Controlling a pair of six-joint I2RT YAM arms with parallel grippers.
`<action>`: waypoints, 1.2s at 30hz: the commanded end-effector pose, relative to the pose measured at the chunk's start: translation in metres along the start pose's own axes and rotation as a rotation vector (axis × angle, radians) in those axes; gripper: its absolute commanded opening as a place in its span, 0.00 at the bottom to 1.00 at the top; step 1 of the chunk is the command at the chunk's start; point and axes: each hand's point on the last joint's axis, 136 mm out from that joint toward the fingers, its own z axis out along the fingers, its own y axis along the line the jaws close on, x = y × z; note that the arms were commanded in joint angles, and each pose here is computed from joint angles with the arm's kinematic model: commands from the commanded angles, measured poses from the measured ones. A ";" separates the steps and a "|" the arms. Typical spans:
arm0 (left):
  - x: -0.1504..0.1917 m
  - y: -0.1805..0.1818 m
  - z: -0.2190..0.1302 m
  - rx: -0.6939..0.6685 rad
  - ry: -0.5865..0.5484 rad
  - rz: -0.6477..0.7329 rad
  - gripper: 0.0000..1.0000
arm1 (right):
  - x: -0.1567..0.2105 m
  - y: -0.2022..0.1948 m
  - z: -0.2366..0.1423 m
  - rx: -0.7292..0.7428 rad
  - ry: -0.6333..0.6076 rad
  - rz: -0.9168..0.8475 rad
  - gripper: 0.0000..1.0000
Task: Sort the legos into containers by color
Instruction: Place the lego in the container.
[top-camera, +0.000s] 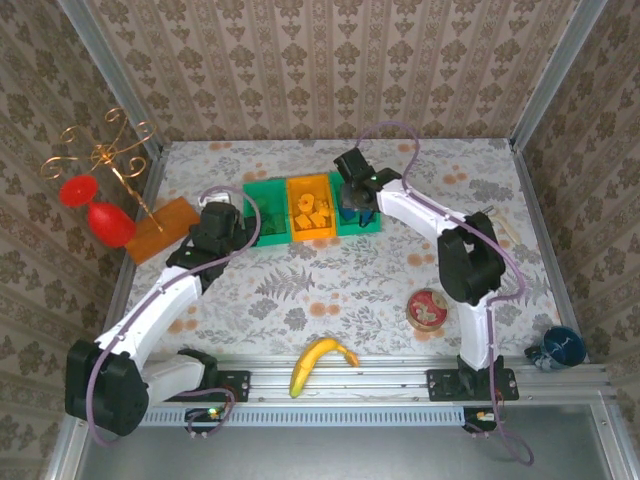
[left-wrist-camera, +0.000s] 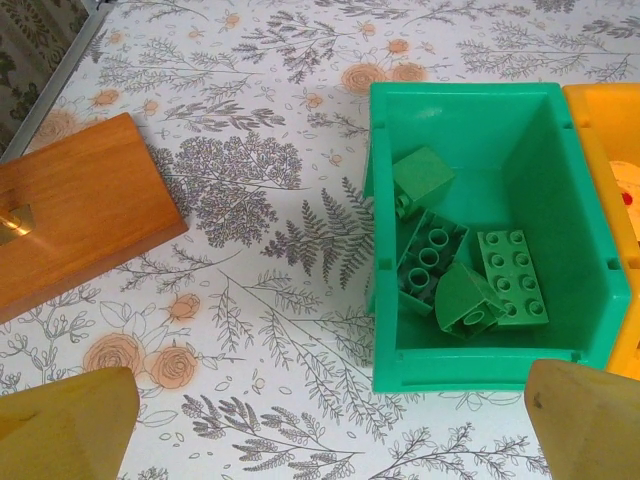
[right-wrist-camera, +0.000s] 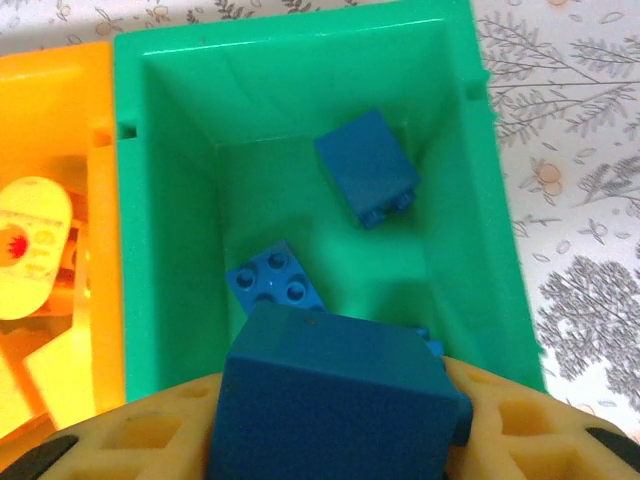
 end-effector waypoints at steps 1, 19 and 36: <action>0.006 0.010 -0.005 -0.026 0.015 0.014 1.00 | -0.004 -0.004 0.004 0.054 0.018 -0.061 0.44; 0.006 0.037 -0.025 -0.075 -0.033 -0.014 1.00 | -0.027 -0.018 -0.050 0.052 -0.085 -0.049 0.71; 0.011 0.090 -0.026 -0.195 -0.288 0.007 1.00 | 0.055 -0.187 -0.134 0.256 -0.281 0.232 1.00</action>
